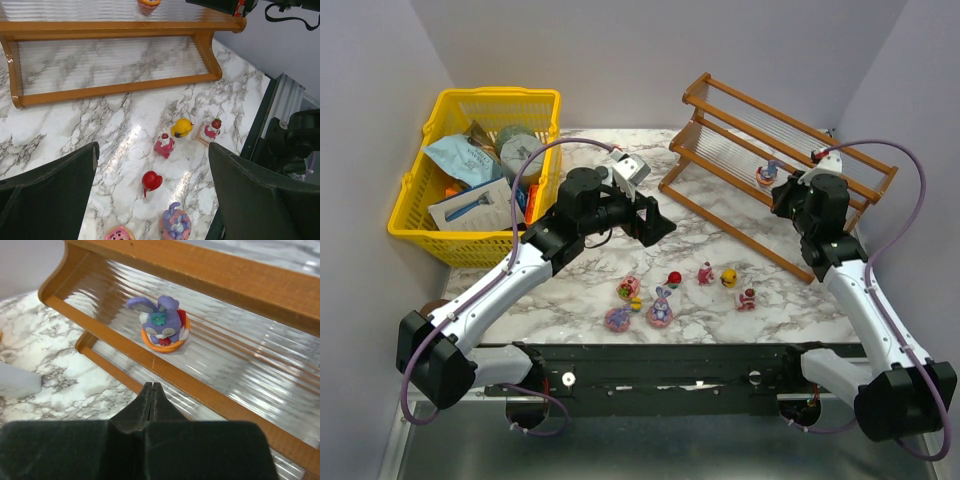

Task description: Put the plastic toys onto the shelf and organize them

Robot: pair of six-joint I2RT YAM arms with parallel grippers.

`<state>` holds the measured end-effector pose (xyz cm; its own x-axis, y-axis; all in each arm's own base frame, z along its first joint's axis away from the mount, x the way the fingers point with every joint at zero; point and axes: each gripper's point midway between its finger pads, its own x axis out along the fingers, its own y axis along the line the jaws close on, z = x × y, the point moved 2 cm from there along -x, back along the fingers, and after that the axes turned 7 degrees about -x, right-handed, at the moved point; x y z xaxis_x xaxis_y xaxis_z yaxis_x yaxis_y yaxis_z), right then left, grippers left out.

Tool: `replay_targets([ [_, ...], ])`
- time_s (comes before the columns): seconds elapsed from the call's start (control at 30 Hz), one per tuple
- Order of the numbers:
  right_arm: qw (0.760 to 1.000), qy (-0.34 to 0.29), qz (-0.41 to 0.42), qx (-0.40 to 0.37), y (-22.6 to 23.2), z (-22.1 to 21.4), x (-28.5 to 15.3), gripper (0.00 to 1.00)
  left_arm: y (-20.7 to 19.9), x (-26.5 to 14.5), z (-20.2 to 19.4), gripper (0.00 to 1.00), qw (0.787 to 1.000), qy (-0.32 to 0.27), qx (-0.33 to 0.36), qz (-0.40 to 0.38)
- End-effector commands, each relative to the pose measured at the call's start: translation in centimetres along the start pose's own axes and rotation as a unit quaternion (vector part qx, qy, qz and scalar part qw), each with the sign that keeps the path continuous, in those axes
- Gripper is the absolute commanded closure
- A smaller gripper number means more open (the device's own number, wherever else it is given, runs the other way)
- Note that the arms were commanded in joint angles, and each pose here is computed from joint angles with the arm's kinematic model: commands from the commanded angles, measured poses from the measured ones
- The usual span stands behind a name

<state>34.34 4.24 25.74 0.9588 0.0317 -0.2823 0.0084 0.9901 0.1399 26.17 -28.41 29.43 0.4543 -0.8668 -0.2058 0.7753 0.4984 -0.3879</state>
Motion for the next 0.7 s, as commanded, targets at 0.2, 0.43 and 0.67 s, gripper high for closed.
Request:
replay_targets([
  [0.2, 0.998, -0.015, -0.050, -0.041, -2.0, -1.2, 3.3, 0.99, 0.7, 0.2, 0.5, 0.01, 1.000, -0.009, -0.007, 0.020],
  [0.43, 0.998, -0.004, -0.056, -0.037, -2.1, -2.4, 4.7, 0.99, 0.9, 0.3, 0.4, 0.01, 1.000, -0.006, -0.007, 0.024],
  [0.67, 0.999, -0.009, -0.040, -0.026, -1.5, -2.4, 5.9, 0.99, 1.1, 0.3, 0.4, 0.01, 1.000, -0.004, -0.005, 0.029],
])
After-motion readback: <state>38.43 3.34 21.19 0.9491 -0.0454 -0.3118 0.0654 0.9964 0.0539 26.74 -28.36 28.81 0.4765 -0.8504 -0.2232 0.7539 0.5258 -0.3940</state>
